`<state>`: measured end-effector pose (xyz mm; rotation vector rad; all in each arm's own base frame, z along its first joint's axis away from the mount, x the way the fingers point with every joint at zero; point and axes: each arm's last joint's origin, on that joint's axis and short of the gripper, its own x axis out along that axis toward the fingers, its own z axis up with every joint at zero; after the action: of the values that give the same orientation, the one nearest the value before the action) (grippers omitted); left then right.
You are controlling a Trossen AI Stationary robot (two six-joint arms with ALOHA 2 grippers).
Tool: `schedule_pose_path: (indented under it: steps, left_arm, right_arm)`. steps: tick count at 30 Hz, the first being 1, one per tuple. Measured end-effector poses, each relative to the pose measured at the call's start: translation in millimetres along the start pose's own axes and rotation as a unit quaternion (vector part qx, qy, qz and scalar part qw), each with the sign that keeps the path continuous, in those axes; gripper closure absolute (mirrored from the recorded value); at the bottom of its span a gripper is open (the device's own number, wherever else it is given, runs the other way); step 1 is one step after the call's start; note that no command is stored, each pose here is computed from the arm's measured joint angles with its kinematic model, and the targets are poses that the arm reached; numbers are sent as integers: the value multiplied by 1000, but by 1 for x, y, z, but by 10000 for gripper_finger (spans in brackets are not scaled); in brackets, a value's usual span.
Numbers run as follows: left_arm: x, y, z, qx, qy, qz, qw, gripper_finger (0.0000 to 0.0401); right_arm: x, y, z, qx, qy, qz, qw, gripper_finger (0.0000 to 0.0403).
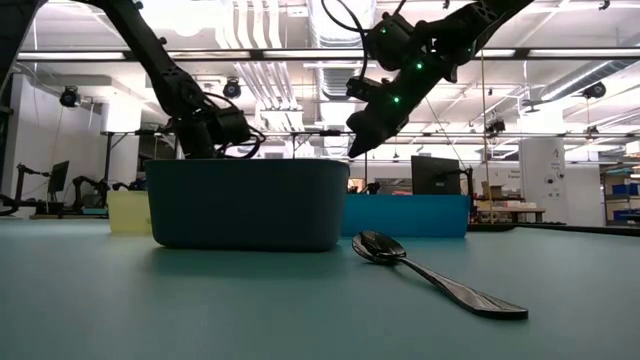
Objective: Sort silverware by color (type)
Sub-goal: Adjust the blue spoon in the green bin
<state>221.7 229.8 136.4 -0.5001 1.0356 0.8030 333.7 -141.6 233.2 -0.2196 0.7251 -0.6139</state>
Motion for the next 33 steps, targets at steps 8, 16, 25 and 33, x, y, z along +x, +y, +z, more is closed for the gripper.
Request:
schedule_pose_path:
  steps: [8, 16, 25, 33]
  left_arm:
    - [-1, 0, 1, -2, -2, 0, 1000, 396]
    - [-13, 0, 1, 1, -8, -1, 1000, 400]
    - [-54, 1, 9, 12, -67, -6, 998, 400]
    - [-88, 4, -8, 64, -24, -11, 998, 401]
  right_arm:
    - [0, 0, 0, -3, 0, 0, 1000, 303]
    - [0, 0, 0, -4, 0, 0, 1000, 303]
    - [0, 0, 0, -4, 0, 0, 1000, 303]
    - [0, 0, 0, -4, 0, 0, 1000, 303]
